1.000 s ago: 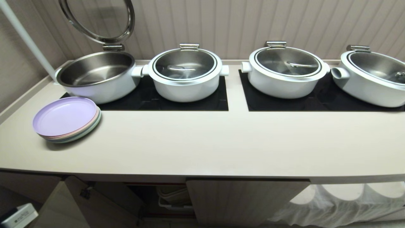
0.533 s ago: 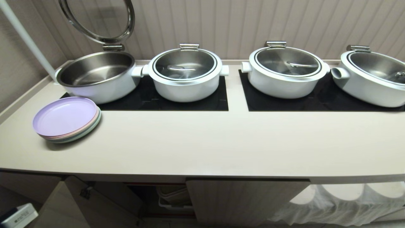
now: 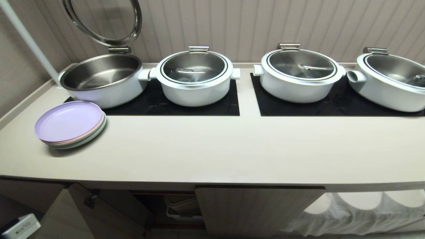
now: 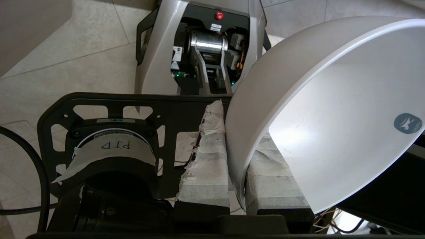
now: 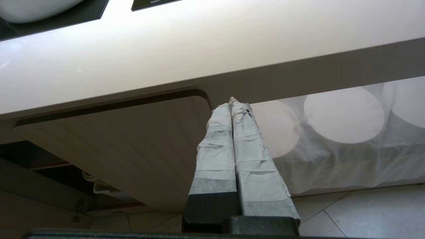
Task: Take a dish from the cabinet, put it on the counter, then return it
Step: Put it back into the cabinet
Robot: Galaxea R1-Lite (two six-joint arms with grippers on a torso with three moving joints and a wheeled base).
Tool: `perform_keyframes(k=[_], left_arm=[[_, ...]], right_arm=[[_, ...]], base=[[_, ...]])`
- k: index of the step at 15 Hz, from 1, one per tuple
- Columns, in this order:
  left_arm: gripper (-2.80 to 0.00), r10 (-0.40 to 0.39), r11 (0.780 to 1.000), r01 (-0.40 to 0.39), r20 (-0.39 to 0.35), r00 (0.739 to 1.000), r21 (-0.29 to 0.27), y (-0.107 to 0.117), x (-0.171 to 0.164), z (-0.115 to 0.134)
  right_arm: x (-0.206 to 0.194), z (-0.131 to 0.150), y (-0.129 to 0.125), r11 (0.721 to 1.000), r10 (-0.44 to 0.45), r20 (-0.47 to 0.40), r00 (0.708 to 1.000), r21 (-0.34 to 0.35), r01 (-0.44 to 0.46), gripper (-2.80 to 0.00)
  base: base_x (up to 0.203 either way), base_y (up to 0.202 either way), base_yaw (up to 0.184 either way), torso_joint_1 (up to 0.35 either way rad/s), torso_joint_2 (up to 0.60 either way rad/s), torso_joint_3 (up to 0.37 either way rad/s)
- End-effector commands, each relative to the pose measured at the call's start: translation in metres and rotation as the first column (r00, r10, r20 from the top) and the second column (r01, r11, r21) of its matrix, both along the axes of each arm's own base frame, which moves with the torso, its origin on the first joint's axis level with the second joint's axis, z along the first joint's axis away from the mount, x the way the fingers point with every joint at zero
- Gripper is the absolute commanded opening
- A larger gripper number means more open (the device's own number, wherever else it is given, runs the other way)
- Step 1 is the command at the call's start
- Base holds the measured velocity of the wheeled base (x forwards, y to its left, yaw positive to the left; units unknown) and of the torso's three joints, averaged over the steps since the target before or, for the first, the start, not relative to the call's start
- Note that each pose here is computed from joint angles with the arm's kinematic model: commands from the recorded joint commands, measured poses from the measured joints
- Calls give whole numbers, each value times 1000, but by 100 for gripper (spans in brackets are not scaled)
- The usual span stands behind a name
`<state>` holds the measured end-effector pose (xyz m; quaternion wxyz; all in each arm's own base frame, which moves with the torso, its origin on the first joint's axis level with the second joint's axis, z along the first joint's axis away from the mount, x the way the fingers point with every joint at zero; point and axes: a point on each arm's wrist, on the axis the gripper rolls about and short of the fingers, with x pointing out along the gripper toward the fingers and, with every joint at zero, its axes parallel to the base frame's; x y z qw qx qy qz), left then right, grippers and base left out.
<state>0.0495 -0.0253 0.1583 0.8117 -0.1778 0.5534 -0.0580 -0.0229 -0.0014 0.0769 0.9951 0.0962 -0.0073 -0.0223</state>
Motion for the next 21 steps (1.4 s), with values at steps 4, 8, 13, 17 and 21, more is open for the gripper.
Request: perform_keyframes(k=[4, 8, 13, 17, 21], left_arm=[[-280, 2, 1000, -2, -6, 1000, 2, 0, 1, 0], [-280, 2, 1000, -2, -3, 1000, -1, -1, 1, 1], [-280, 1, 1000, -1, 0, 1000, -3, 0, 1, 2], [-280, 1, 1000, -1, 0, 1000, -3, 0, 1, 2], [-280, 1, 1000, -2, -1, 1000, -2, 0, 1, 1]], right_arm=[[0, 0, 0, 1000, 0, 1, 1000, 1, 0, -280], [0, 0, 0, 1000, 1, -1, 1000, 4, -1, -280], [0, 0, 0, 1000, 3, -1, 1000, 6, -3, -280], [0, 0, 0, 1000, 3, -1, 1000, 6, -3, -280], [0, 0, 0, 1000, 2, -1, 1000, 7, -2, -280]], base=[[0, 0, 0, -88, 189, 90], [0, 0, 0, -116, 240, 117], [0, 0, 0, -148, 301, 151], [0, 0, 0, -148, 308, 147], [0, 0, 0, -154, 316, 154]])
